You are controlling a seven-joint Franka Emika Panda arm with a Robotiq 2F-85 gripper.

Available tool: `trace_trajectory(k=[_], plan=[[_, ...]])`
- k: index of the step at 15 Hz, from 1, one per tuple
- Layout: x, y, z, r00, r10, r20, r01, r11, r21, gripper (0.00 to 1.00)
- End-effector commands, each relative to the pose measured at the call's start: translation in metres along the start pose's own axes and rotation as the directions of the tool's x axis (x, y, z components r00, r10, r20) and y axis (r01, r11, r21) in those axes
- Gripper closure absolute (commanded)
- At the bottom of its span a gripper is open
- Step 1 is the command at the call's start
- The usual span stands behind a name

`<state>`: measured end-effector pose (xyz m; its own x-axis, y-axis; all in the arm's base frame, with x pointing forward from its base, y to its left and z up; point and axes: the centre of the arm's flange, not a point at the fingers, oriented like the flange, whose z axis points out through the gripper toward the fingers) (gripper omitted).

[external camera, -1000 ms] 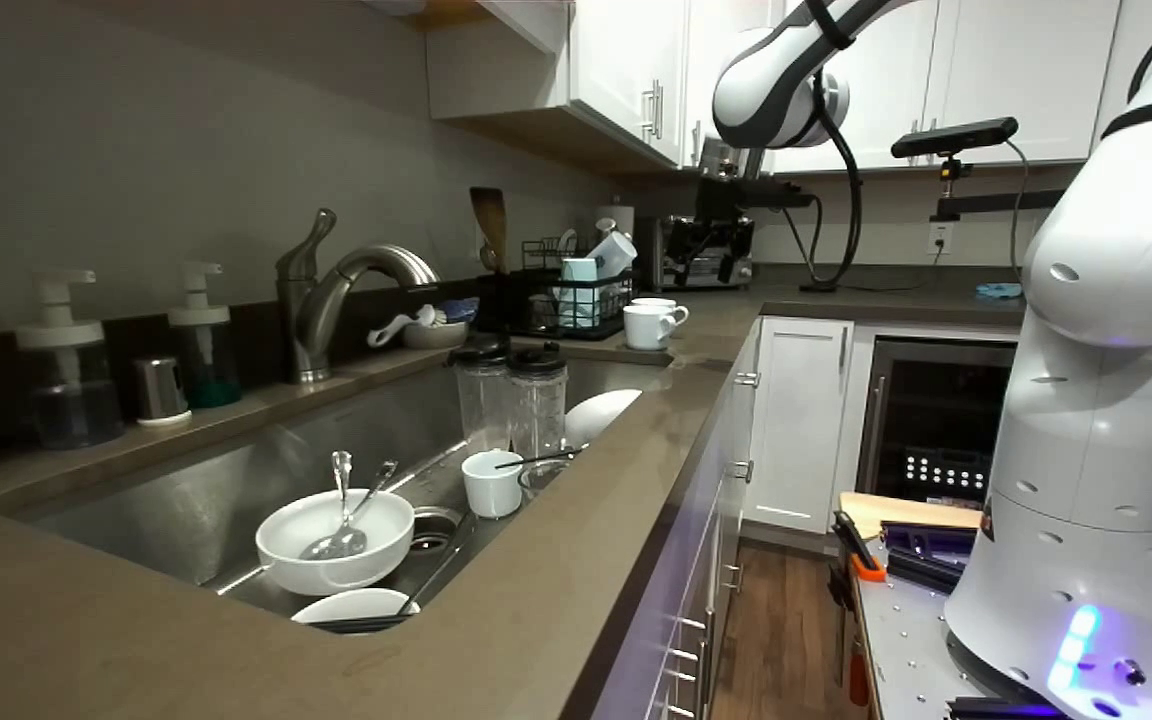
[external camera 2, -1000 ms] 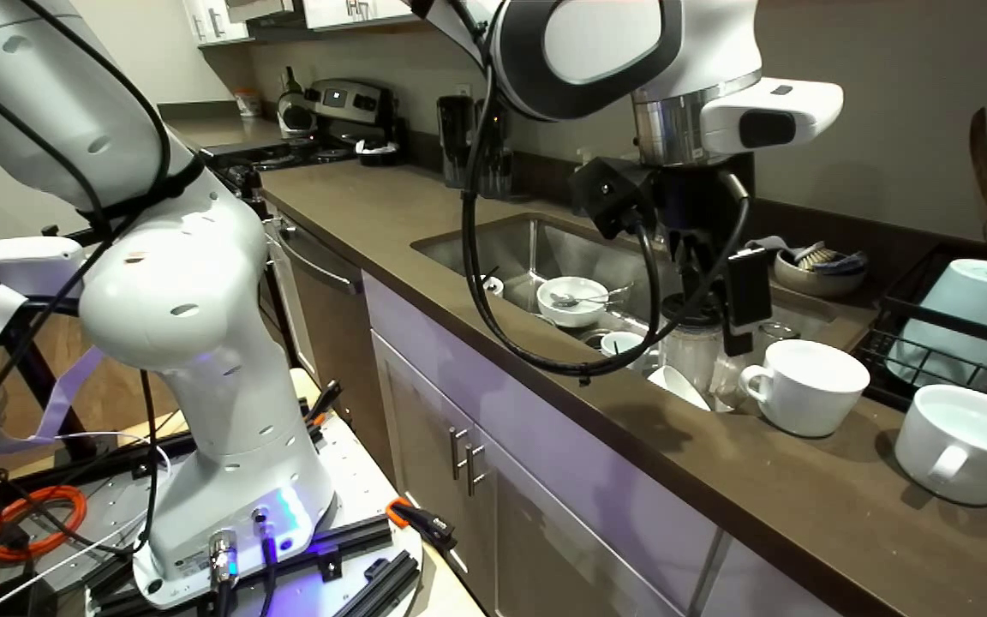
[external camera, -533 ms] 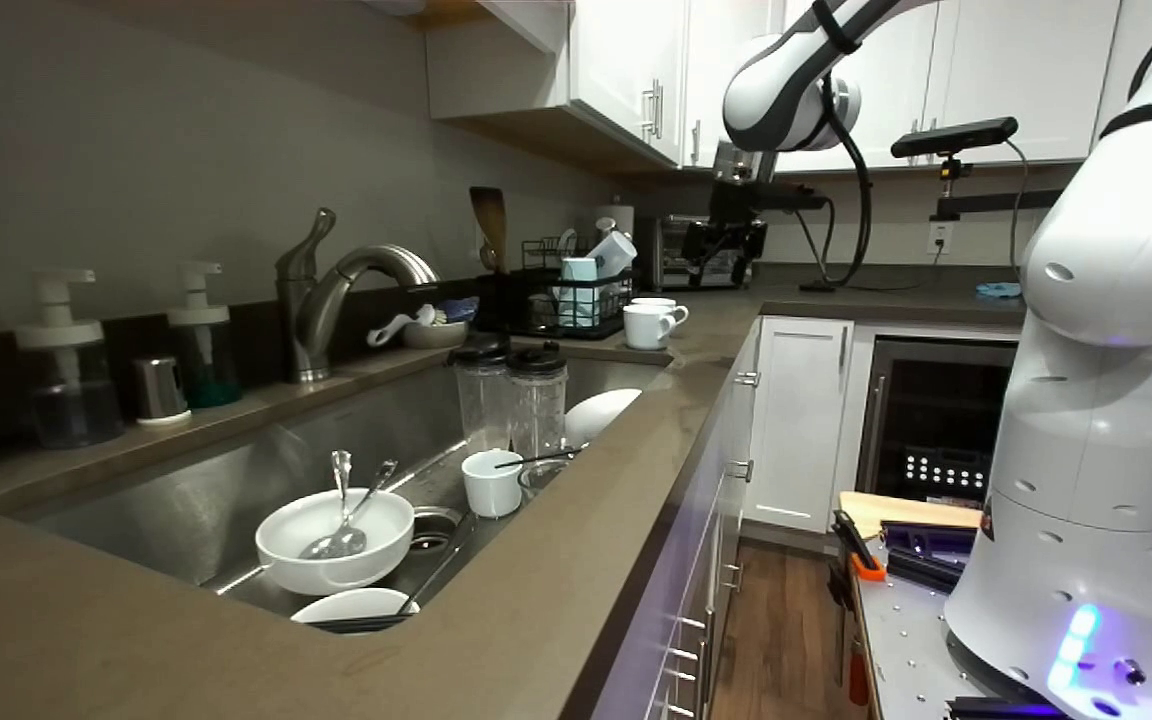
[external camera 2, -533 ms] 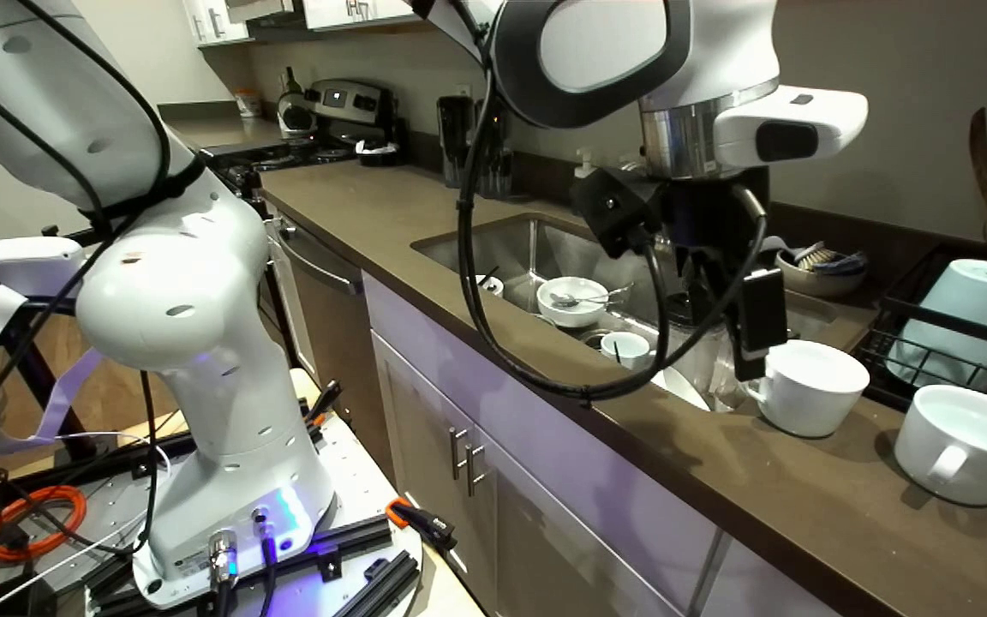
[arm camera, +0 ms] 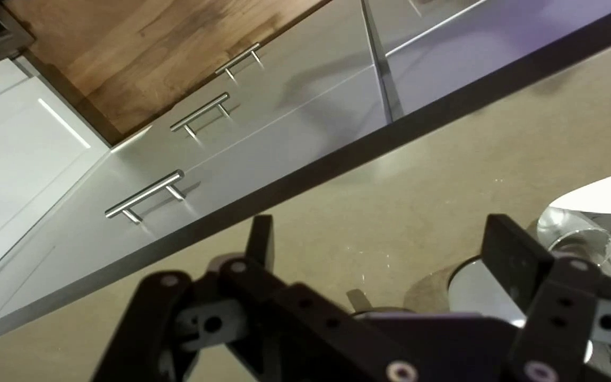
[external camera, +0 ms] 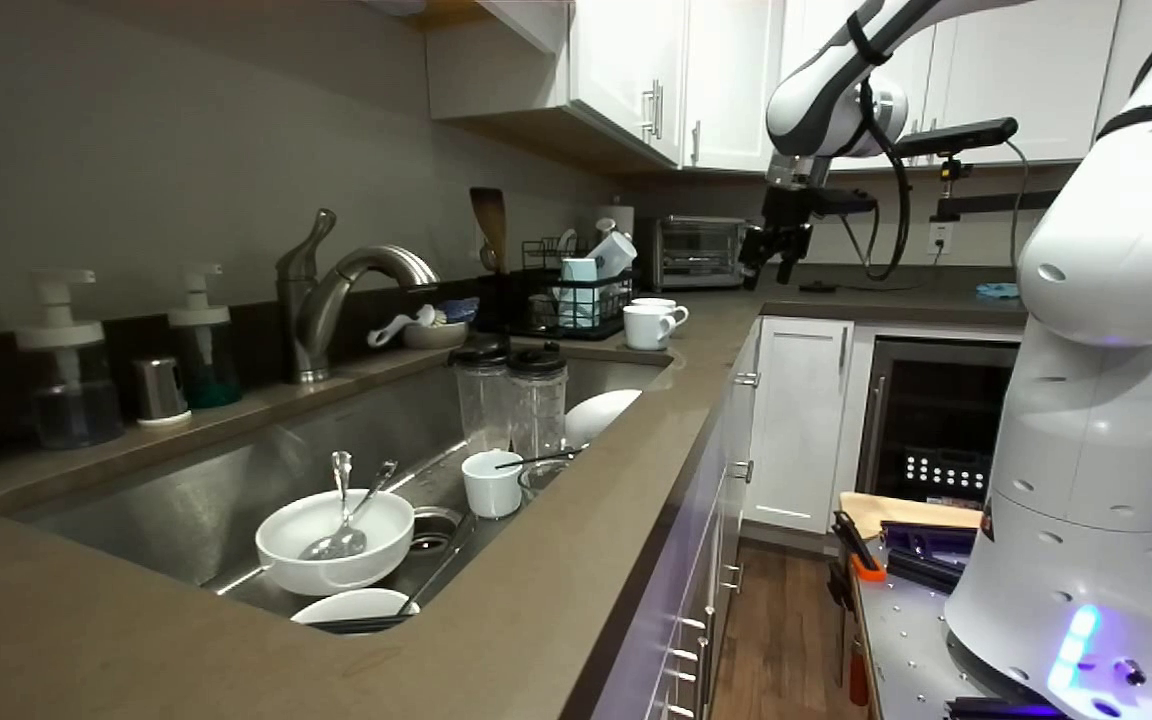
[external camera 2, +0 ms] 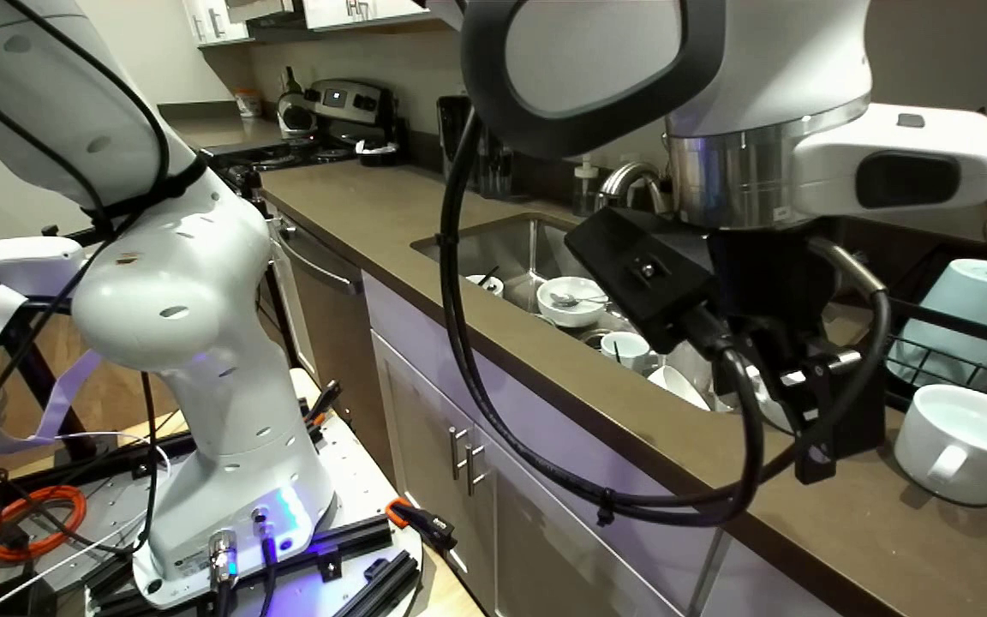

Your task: Get the cup on the left and pour the water in the sink, and put it on the left side of the sink

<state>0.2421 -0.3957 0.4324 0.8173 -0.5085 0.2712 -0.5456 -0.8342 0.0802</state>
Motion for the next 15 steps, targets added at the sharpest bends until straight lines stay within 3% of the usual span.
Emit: trace_trajectory(k=[1, 8, 15], plan=[[0.016, -0.005, 0.001, 0.995, -0.098, -0.004, 0.098, 0.995, 0.029, 0.0], [0.05, -0.074, 0.003, 0.994, -0.106, -0.022, 0.107, 0.992, 0.066, 0.0], [0.07, -0.102, 0.022, 0.996, 0.085, 0.03, -0.087, 0.993, 0.076, 0.0]])
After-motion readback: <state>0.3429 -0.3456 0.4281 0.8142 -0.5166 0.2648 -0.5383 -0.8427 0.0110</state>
